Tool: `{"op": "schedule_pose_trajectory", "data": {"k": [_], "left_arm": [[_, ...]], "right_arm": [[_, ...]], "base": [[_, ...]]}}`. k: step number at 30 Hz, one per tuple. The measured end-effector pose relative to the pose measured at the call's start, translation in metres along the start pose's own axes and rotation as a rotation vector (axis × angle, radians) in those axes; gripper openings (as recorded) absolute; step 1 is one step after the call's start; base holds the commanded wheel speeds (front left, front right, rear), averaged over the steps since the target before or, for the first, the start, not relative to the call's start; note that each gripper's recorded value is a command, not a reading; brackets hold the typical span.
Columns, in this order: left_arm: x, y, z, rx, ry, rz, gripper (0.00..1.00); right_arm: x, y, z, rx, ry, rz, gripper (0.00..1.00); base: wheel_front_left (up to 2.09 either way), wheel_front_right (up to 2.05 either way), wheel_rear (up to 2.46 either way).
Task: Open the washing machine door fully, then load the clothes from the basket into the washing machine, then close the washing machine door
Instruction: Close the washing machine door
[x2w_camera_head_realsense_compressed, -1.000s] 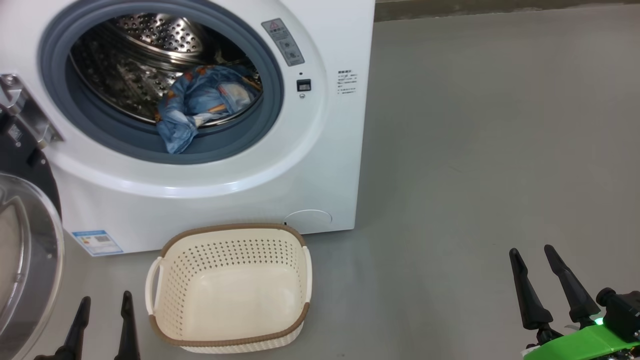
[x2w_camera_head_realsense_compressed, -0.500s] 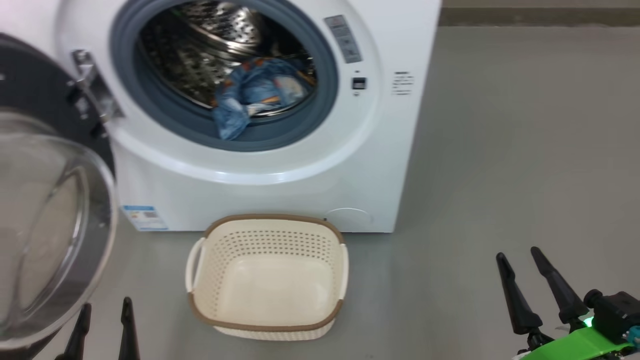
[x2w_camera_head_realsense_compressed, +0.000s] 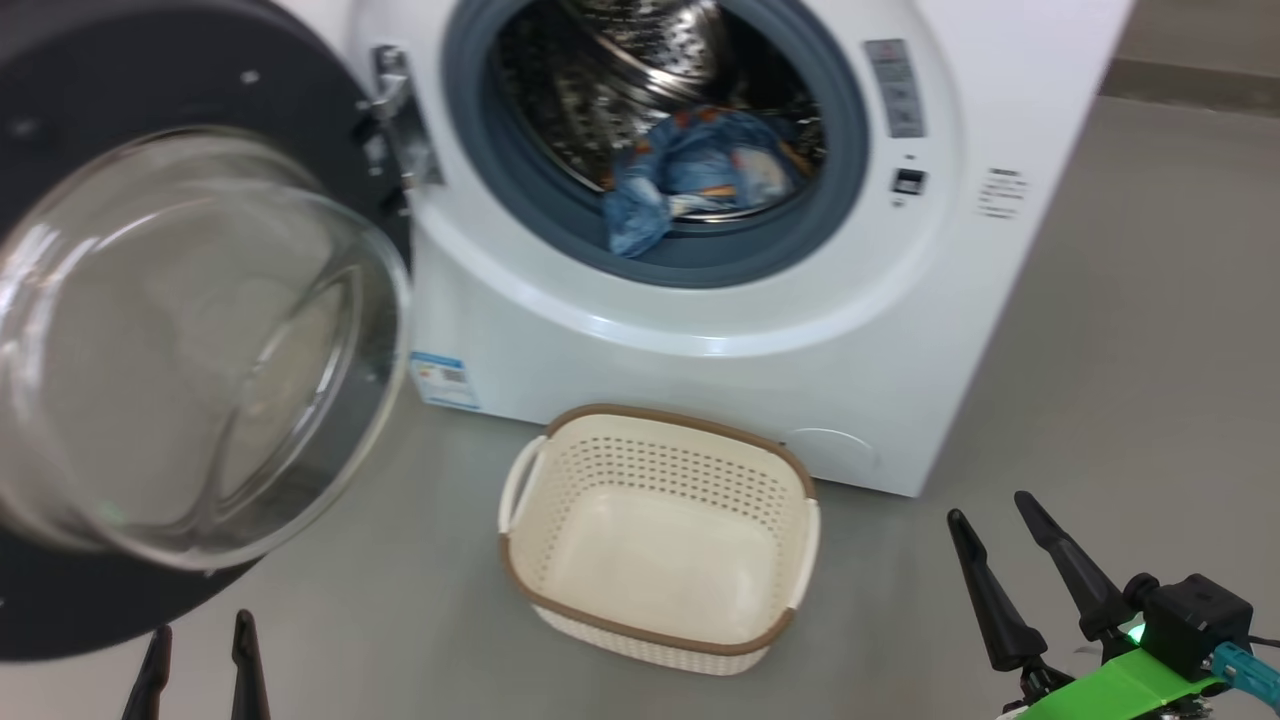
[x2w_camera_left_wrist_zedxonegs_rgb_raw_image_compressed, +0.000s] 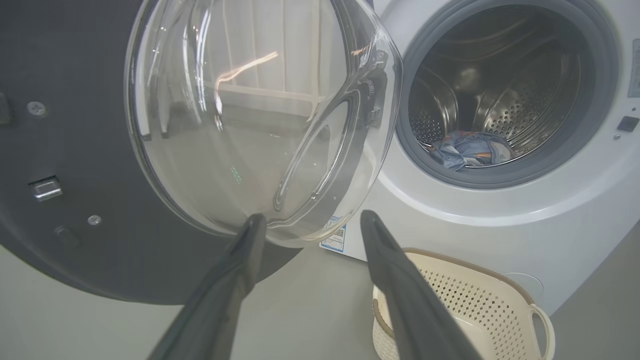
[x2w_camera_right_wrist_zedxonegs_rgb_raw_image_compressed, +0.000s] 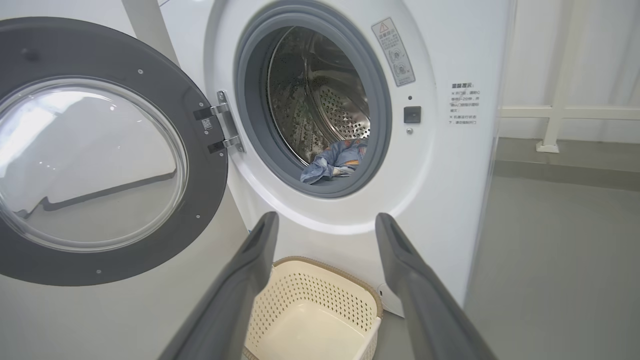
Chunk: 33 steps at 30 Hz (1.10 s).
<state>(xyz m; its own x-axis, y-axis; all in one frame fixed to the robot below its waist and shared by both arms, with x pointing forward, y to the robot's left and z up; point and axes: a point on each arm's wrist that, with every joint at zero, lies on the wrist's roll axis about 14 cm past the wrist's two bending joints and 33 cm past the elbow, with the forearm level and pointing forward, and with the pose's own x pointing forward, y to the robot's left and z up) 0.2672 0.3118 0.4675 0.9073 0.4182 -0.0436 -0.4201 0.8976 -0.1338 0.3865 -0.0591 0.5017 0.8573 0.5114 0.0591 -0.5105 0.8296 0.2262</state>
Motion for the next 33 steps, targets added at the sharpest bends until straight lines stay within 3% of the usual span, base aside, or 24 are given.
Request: {"op": "schedule_pose_trajectory", "data": {"k": [17, 33], "left_arm": [[-0.052, 0.07, 0.007, -0.014, -0.027, 0.237, 1.0], [-0.06, 0.081, 0.014, -0.013, -0.05, 0.284, 1.0]], "right_arm": [[0.039, 0.061, -0.018, 0.012, 0.052, 0.215, 1.0], [0.044, 0.071, -0.024, 0.02, 0.067, 0.249, 1.0]], "base": [[0.0, 0.0, 0.0], [0.0, 0.0, 0.0]]}}
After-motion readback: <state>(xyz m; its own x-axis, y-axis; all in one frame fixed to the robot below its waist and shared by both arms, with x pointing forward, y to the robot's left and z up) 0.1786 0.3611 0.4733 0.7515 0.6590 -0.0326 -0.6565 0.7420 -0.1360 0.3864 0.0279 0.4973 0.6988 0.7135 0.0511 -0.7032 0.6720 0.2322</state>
